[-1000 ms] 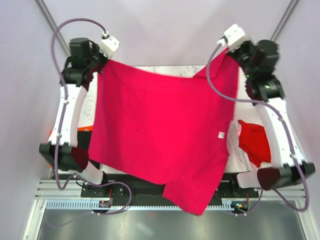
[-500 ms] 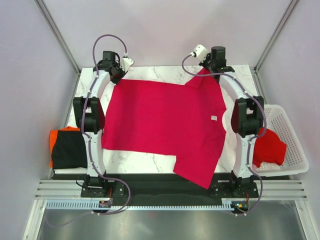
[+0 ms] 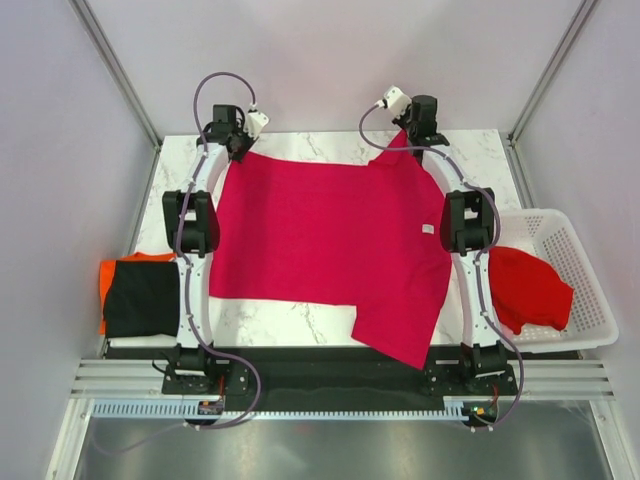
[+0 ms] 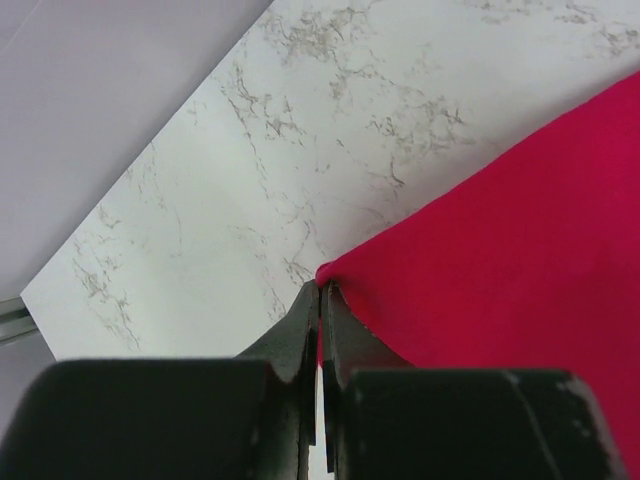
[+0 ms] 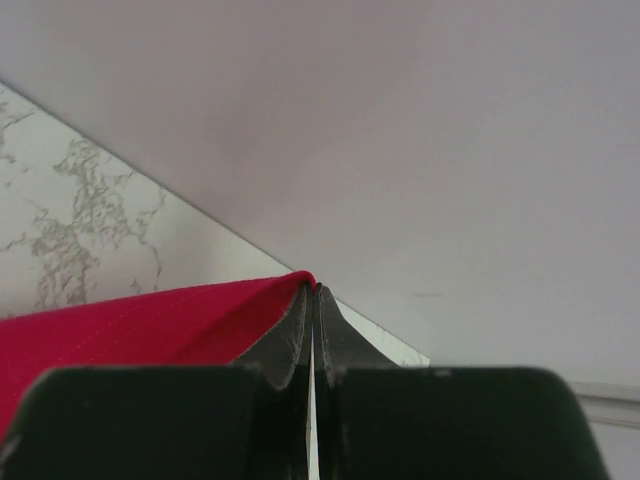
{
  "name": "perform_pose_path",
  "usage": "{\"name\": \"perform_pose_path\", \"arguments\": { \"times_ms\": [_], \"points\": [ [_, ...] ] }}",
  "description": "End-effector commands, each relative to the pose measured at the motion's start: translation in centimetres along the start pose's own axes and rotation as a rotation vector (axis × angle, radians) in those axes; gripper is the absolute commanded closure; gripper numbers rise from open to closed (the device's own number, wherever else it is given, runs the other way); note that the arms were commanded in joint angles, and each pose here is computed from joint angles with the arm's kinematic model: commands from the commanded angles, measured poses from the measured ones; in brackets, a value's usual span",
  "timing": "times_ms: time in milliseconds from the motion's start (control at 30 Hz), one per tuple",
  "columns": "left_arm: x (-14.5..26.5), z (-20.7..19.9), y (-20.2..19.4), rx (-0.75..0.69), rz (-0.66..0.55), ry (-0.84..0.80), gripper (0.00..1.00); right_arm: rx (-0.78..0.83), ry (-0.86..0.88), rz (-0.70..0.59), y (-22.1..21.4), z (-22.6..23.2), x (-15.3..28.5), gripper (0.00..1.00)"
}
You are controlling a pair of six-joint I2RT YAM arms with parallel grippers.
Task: Fold and stack the t-shirts
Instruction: Flatten the tshirt out, then fold the tshirt
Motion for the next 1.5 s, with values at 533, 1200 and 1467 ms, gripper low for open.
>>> {"name": "perform_pose_path", "arguments": {
  "times_ms": [533,1200,1467],
  "points": [
    [3.6,5.9,5.4,0.037,-0.243,0.255,0.98,-0.152,-0.229,-0.200,5.0,-6.0,1.2,1.00],
    [9.0,3.3,1.7,-0.084,-0.139,0.115,0.98,-0.099,0.047,0.028,3.3,-5.2,13.9,1.00],
    [10.4,3.1,1.1,-0.117,-0.140,0.099,0.98,-0.097,0.047,0.053,2.6,-5.8,17.7,1.00]
  ]
}}
Point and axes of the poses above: each gripper's point midway between its finger pads, its own x axis back along the fingers, its own z axis along the line the jaws close on, y = z × x, the point moved 8 cm from there along x, back along the fingers, and after that the axes turned 2 degrees about -x, right-handed, at the moved point
